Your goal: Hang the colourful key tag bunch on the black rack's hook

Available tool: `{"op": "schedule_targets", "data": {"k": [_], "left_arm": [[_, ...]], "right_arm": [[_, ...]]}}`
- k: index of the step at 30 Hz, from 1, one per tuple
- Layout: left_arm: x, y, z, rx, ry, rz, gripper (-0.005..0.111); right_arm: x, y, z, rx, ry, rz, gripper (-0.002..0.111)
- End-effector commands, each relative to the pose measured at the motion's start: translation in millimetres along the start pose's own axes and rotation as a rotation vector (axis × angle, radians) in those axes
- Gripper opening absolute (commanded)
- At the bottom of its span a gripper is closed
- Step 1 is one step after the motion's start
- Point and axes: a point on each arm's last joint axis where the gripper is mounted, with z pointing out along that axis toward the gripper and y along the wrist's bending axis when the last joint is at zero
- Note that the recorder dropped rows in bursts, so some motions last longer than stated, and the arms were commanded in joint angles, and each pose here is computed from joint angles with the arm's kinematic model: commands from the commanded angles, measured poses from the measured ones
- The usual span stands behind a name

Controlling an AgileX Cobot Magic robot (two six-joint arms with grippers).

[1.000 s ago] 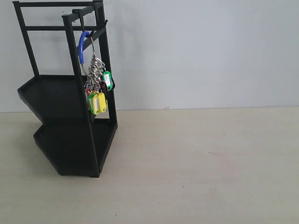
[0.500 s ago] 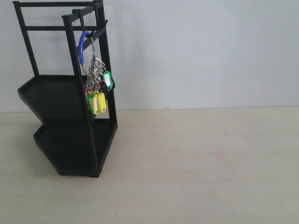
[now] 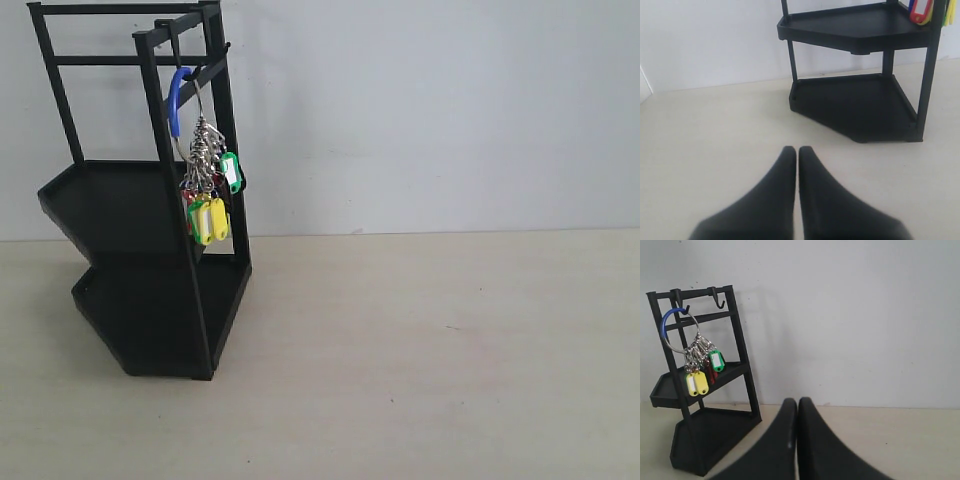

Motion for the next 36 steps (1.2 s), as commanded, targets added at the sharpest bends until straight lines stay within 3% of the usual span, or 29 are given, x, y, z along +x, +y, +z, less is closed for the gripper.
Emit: {"op": "schedule_targets", "data": {"k": [1, 6, 10, 20, 24, 36], "left_arm": [[-1.4, 0.0, -0.3, 0.001, -0.013, -0.004, 0.004], [-1.4, 0.0, -0.3, 0.001, -0.013, -0.004, 0.004], [-1.4, 0.0, -0.3, 0.001, -0.013, -0.004, 0.004], [-1.2, 0.0, -0.3, 0.001, -0.011, -0.004, 0.004], [-1.4, 0.0, -0.3, 0.001, -0.013, -0.004, 0.004], [-1.4, 0.0, -0.3, 0.001, -0.013, -0.004, 0.004]], "right_arm": [[2.7, -0.7, -0.7, 0.006, 0.013, -0.01, 0.0], [3.9, -0.7, -0.9, 0.005, 0.026, -0.049, 0.0], [13.1, -9.2, -14.2, 0.121, -0.025, -0.078, 0.0], [49.4, -20.7, -20.3, 0.271, 0.241, -0.088, 0.0], [57.9, -21.1, -22.9, 0.281, 0.337, -0.065, 0.0], [58.0, -20.7, -22.8, 0.28, 0.334, -0.044, 0.0]]}}
